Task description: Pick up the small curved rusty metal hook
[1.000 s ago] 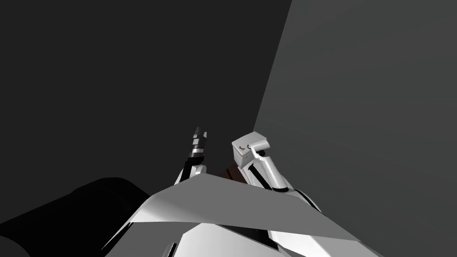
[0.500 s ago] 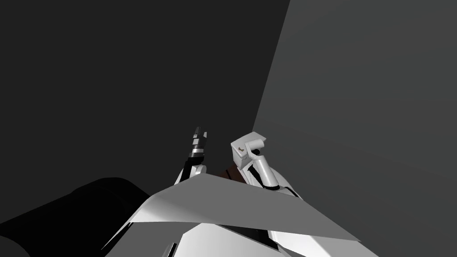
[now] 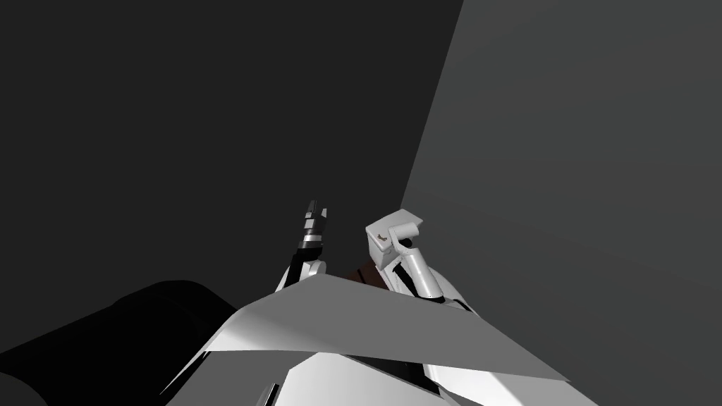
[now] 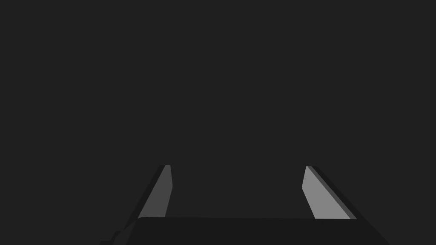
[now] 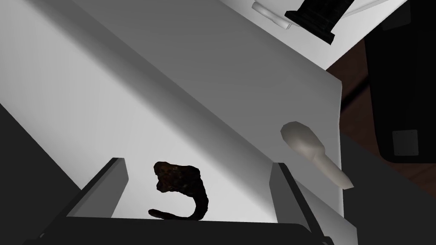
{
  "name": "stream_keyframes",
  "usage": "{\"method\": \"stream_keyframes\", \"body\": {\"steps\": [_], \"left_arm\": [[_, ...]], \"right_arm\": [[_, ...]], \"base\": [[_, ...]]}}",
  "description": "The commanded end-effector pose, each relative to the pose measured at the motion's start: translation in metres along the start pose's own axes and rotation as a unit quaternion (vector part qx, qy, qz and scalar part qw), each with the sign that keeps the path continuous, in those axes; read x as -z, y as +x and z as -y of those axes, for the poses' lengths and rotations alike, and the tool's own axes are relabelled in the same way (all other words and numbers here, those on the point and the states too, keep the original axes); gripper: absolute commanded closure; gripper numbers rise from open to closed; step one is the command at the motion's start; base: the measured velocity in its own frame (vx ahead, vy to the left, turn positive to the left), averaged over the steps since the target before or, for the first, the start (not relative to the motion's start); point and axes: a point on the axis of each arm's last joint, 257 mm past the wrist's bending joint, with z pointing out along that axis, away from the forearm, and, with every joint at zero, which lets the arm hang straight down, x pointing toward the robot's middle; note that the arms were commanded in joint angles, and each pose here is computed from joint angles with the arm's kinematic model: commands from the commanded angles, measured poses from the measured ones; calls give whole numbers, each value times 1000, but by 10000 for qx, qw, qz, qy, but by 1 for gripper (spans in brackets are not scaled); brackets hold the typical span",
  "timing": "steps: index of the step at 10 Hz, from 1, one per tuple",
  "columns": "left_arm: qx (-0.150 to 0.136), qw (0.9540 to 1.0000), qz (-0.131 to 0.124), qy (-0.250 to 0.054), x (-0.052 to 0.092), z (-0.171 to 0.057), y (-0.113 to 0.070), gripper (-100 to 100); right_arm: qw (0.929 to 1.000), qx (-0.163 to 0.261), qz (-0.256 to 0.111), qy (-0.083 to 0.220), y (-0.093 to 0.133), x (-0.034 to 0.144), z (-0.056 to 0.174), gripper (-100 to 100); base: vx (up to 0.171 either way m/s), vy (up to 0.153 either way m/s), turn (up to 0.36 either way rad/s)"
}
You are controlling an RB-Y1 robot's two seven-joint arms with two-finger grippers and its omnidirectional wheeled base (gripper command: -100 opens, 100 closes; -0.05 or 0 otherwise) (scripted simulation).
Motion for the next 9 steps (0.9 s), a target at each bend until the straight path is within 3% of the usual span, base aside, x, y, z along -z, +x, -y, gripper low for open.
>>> {"method": "stream_keyframes", "body": {"steps": [1, 5, 6, 7, 8, 9], "left_arm": [[0, 10000, 0, 0, 0, 0, 0, 0], [0, 10000, 0, 0, 0, 0, 0, 0], [0, 10000, 0, 0, 0, 0, 0, 0], [0, 10000, 0, 0, 0, 0, 0, 0], [0, 10000, 0, 0, 0, 0, 0, 0], [0, 10000, 0, 0, 0, 0, 0, 0]], "right_arm": [[10000, 0, 0, 0, 0, 0, 0, 100], [10000, 12, -20, -48, 1, -1, -4, 100], [10000, 11, -20, -48, 1, -1, -4, 0], [10000, 39, 22, 0, -9, 12, 4, 100], [10000, 24, 14, -12, -5, 7, 1, 100], [10000, 28, 14, -12, -6, 8, 1, 0]], "base": [[0, 0, 0], [-3, 0, 0], [0, 0, 0], [-36, -7, -62], [-19, -3, -11], [0, 0, 0]]}}
